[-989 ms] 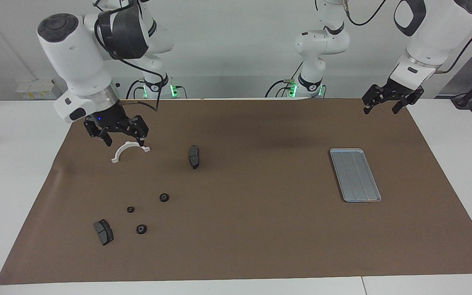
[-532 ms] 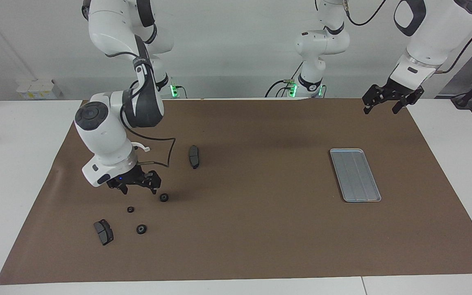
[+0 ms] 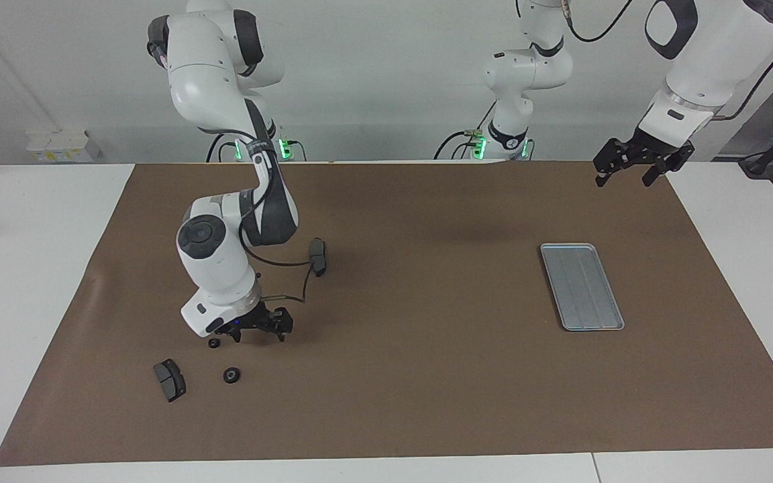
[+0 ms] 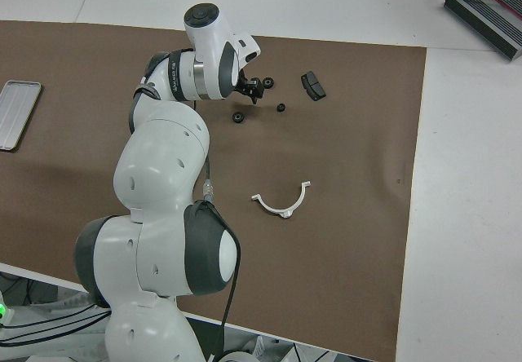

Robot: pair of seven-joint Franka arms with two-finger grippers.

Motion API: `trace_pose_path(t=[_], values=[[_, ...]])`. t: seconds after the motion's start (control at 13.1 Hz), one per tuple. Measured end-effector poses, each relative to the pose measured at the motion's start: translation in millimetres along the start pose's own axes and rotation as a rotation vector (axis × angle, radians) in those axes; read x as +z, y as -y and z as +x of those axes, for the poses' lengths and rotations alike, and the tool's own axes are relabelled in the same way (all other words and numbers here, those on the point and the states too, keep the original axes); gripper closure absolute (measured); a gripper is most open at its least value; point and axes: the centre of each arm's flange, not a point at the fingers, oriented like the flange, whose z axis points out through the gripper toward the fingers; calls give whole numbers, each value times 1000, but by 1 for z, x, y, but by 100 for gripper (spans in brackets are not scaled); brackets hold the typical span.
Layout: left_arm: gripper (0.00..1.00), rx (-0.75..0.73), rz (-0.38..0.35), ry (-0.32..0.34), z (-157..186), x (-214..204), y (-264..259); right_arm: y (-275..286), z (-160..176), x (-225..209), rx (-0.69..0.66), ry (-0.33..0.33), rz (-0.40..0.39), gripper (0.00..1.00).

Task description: Pick bearing gear from pile to tray

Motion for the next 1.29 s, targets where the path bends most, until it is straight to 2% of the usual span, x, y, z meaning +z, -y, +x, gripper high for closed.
trace_pose_path(t=[0.23,0.38,0.46,0.53,0.61,0.68,0.76,0.84,0.91,0.99,1.29], values=[[0,0,0,0,0,0,0,3,-13,11,51,35,-8,11],[0,0,0,0,0,0,0,4,-18,11,57,51,-11,26],[0,0,0,0,0,0,0,5,-20,10,55,64,-14,26],[0,0,0,0,0,0,0,6,-22,9,53,74,-17,34],[0,0,0,0,0,0,0,7,-23,8,52,77,-17,34],[0,0,0,0,0,0,0,8,-23,8,51,78,-17,41],[0,0,0,0,0,0,0,7,-23,8,51,79,-18,55],[0,0,0,0,0,0,0,7,-24,9,52,80,-18,60],[0,0,0,0,0,0,0,7,-24,9,52,81,-19,60],[0,0,0,0,0,0,0,7,-24,9,52,80,-19,65],[0,0,0,0,0,0,0,8,-23,6,50,74,-17,65]])
